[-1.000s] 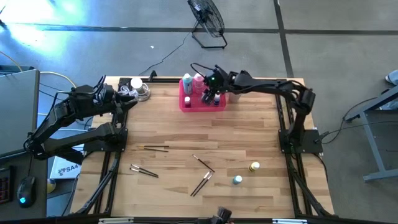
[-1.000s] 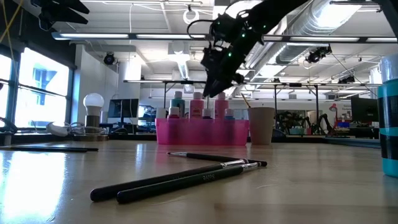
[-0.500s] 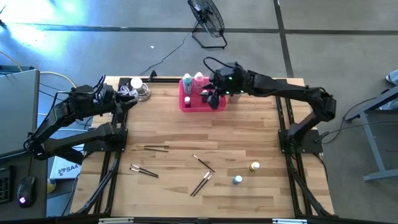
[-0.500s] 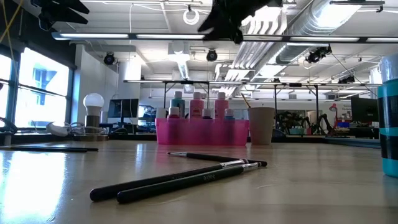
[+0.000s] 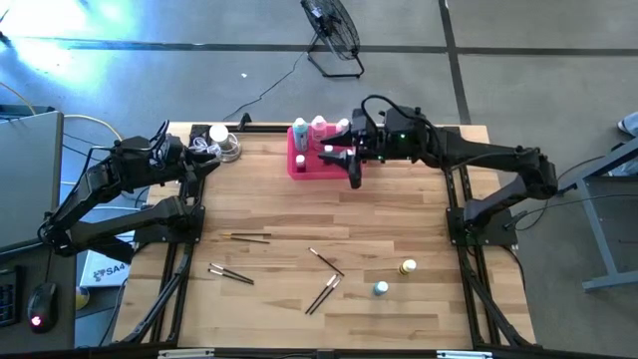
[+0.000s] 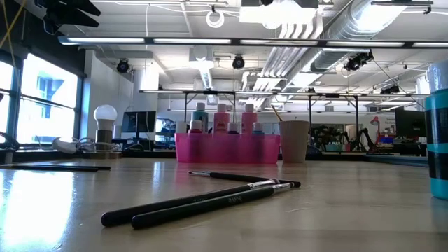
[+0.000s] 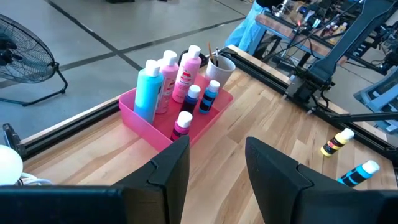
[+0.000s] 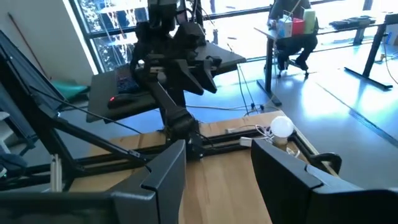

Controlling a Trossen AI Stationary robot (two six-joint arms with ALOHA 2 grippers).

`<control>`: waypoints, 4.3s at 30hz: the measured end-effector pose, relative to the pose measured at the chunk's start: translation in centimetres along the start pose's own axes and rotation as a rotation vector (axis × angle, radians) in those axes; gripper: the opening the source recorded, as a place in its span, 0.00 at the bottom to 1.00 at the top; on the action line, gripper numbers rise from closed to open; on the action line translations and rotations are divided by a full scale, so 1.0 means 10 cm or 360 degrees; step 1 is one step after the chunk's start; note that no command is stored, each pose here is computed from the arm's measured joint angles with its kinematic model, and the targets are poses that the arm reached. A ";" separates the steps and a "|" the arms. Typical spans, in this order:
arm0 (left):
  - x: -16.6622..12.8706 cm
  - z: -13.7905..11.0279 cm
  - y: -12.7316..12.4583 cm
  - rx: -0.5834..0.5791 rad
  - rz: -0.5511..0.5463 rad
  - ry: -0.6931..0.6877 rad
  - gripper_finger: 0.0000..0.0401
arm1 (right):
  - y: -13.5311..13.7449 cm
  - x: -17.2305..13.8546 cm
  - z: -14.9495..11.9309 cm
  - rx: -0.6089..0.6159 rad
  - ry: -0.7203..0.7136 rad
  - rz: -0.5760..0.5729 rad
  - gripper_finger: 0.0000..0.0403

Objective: Pick & Place Paint Supplies
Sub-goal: Put the silver paintbrush into the white cup

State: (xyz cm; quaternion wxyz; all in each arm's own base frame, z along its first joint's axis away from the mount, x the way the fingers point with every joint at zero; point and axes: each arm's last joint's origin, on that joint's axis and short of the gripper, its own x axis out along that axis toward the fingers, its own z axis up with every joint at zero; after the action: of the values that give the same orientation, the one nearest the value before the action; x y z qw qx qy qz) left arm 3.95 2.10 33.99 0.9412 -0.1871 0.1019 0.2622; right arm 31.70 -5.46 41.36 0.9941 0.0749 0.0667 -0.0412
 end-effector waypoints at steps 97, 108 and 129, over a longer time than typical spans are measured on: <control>-0.60 -0.05 -0.10 0.0004 -0.0915 -0.0491 0.38 | 0.09 0.02 -0.07 0.0500 0.0092 0.0060 0.43; -0.28 -0.23 -0.04 0.0307 -0.0795 -0.0419 0.38 | 0.14 0.03 -0.11 0.0484 0.0108 -0.0126 0.43; -0.23 -0.28 0.00 0.0362 -0.0602 -0.0409 0.38 | 0.12 0.86 -1.16 0.0843 0.0986 0.0238 0.05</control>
State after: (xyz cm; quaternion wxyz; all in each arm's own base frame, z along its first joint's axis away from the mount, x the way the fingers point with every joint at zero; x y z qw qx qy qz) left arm 1.76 -0.03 32.14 0.9937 -0.0608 -0.0264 0.0899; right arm 38.80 -3.11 28.96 0.8736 0.3417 0.3442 0.0398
